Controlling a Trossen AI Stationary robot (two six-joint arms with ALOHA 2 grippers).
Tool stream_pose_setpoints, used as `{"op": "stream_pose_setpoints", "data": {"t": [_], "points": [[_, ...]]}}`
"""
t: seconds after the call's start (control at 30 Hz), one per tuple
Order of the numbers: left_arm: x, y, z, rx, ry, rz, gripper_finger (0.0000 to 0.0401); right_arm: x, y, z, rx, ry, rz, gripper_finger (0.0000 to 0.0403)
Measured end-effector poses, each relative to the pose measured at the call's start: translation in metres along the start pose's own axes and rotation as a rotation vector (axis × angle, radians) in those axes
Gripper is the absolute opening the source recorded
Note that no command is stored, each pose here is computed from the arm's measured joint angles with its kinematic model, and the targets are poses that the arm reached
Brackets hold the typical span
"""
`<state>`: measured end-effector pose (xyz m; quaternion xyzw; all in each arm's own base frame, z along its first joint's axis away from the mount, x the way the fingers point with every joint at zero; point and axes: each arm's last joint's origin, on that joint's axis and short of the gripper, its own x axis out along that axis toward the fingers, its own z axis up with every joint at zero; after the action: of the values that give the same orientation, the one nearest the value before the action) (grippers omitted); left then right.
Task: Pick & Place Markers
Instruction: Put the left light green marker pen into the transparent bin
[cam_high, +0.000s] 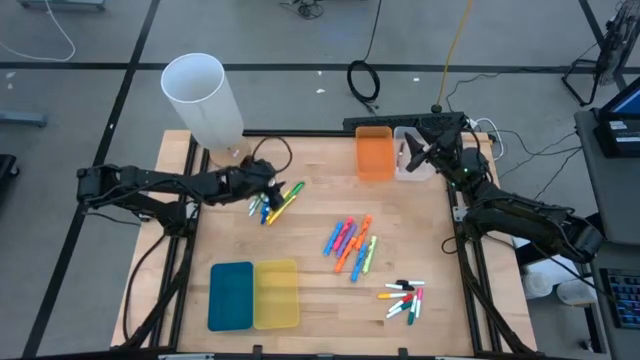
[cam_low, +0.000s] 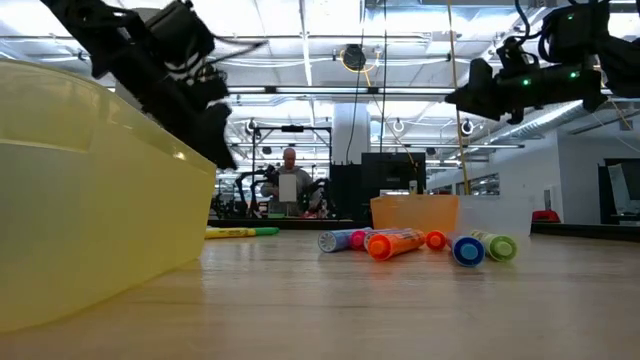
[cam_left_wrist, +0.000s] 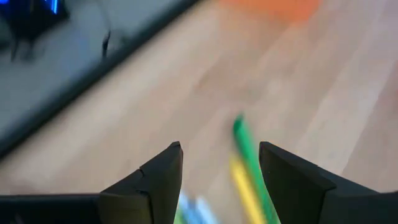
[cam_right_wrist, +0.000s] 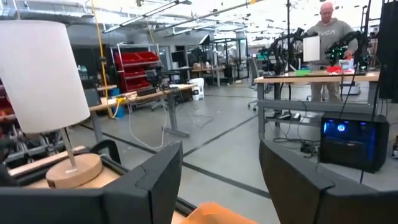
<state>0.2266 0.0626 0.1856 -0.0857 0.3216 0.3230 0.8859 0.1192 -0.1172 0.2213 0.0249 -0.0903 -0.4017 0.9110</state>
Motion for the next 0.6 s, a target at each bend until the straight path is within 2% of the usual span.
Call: {"op": "stream_pose_setpoints", "data": {"t": [0.17, 0.37, 0.6], "points": [[-0.002, 0.005, -0.018, -0.085, 0.184, 0.04, 0.0214, 0.0, 0.0, 0.003, 0.005, -0.027, 0.003, 0.0201], [-0.004, 0.008, -0.028, -0.175, 0.282, 0.087, 0.0214, 0.0, 0.0, 0.003, 0.006, -0.031, 0.005, 0.02], [-0.001, 0.01, -0.042, -0.19, 0.424, 0.125, 0.0214, 0.0, 0.003, 0.003, 0.057, -0.023, 0.084, 0.02]]}}
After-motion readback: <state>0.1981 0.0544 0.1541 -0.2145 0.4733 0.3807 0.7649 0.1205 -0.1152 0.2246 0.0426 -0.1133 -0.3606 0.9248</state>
